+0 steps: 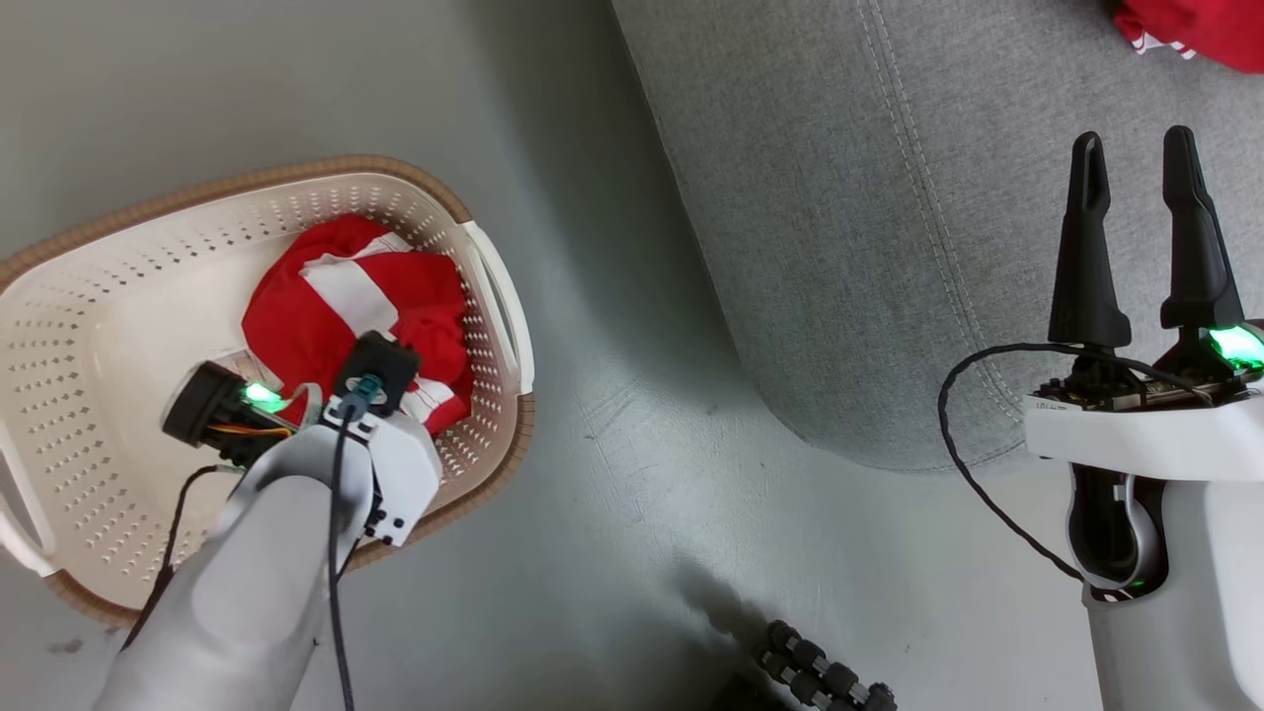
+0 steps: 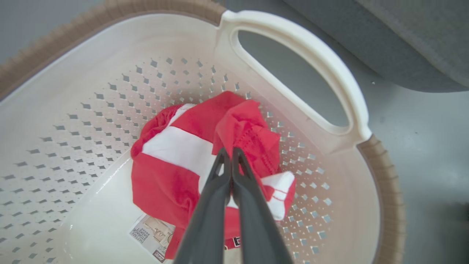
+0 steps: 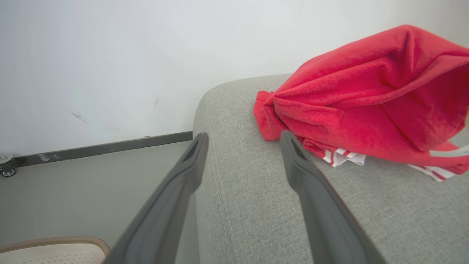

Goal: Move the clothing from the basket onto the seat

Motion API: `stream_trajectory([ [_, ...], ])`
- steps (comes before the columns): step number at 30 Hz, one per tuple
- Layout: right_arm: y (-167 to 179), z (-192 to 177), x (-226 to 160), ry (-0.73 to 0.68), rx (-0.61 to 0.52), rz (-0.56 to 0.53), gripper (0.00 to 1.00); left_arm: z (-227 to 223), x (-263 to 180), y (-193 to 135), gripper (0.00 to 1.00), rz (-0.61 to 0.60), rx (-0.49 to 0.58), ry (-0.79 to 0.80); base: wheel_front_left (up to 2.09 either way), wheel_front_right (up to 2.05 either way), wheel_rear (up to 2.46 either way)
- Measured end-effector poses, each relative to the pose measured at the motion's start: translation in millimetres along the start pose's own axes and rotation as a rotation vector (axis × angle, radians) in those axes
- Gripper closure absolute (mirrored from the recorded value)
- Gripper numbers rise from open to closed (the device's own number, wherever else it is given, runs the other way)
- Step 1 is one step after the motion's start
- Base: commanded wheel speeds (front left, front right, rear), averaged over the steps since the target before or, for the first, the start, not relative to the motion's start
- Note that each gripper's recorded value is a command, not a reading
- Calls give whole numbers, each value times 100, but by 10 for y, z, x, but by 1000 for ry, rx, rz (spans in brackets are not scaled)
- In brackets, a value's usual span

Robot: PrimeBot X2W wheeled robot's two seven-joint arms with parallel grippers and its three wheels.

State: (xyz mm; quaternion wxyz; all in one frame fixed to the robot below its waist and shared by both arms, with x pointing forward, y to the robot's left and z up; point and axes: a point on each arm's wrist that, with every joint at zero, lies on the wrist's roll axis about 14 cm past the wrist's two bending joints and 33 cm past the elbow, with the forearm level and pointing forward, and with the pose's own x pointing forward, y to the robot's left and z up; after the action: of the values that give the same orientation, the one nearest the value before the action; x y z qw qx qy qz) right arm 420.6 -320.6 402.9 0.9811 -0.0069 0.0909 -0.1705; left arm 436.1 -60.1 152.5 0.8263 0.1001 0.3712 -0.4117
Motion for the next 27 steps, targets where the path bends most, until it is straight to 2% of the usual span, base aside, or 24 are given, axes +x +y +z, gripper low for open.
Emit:
stream_trajectory([
  [11, 54, 122, 15, -37, 20, 16, 0, 378, -199, 366, 100, 133, -36, -156, 0, 0, 0],
  [20, 128, 272, 39, -79, 9, 41, 0, 585, -453, 483, 100, 208, -62, -250, 0, 0, 0],
  [27, 224, 404, 51, -114, -3, 72, 0, 915, -699, 549, 100, 261, -79, -357, 0, 0, 0],
])
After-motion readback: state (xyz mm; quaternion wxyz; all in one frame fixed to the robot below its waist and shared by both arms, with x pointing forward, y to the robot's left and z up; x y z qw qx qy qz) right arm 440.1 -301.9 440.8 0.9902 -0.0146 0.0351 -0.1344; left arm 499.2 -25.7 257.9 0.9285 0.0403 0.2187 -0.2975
